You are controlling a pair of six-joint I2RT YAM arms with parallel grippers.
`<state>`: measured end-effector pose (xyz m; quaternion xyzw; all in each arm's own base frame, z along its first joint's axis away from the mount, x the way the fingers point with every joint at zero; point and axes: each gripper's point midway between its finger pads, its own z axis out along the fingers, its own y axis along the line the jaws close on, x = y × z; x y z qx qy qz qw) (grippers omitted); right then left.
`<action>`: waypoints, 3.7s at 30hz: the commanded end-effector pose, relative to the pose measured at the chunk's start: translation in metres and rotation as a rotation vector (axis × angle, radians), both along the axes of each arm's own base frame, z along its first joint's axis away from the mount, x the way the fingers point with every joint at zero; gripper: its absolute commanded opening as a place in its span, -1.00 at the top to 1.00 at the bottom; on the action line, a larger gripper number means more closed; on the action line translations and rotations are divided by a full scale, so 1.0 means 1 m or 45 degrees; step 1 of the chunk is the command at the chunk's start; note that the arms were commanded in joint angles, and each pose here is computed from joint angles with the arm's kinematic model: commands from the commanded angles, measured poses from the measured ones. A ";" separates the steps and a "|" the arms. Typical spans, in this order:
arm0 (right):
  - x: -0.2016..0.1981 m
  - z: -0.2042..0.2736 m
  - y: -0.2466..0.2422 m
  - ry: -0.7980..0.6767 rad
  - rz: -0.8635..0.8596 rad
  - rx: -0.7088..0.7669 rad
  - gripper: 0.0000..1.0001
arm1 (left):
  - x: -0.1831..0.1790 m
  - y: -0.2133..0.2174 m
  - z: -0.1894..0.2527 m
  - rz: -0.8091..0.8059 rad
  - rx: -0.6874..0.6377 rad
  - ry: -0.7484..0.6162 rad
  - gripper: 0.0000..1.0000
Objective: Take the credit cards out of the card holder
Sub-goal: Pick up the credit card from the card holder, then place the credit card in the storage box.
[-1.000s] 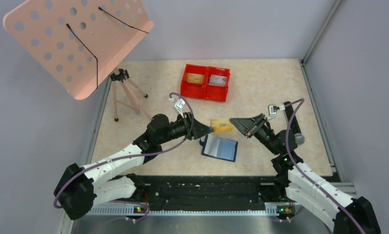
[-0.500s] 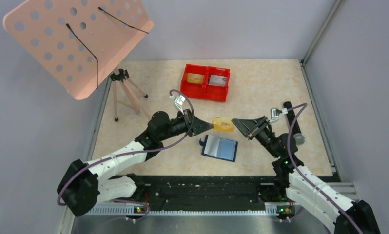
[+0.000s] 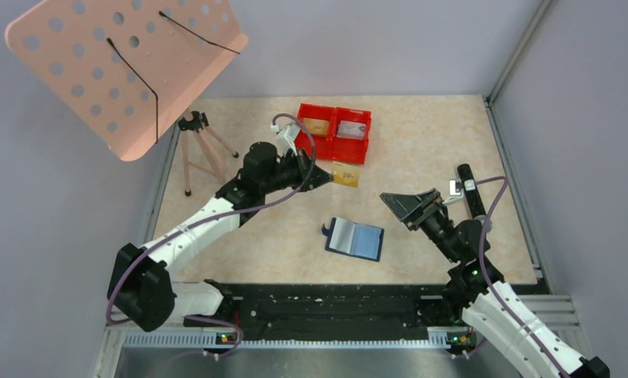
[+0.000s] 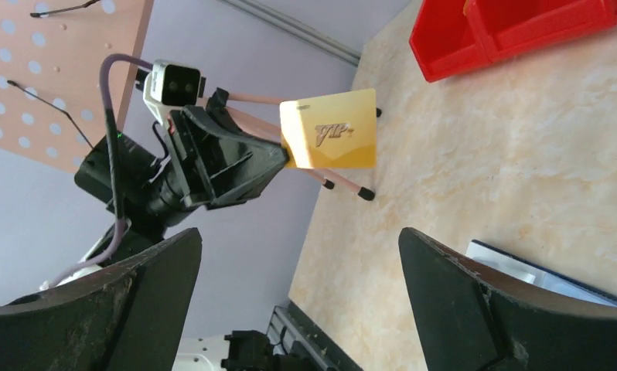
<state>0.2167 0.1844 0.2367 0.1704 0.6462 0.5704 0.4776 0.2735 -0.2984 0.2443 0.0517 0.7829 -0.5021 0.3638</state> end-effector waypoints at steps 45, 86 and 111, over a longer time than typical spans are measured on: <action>-0.009 -0.041 0.005 0.137 0.106 -0.395 -0.94 | 0.283 0.045 -0.062 0.452 0.747 -0.195 1.00; 0.019 -0.044 0.015 0.190 0.087 -0.459 -0.94 | 0.333 0.049 -0.103 0.427 0.506 -0.141 0.94; 0.021 -0.042 0.015 0.195 0.077 -0.450 -0.94 | 0.343 0.047 -0.092 0.439 0.461 -0.145 0.45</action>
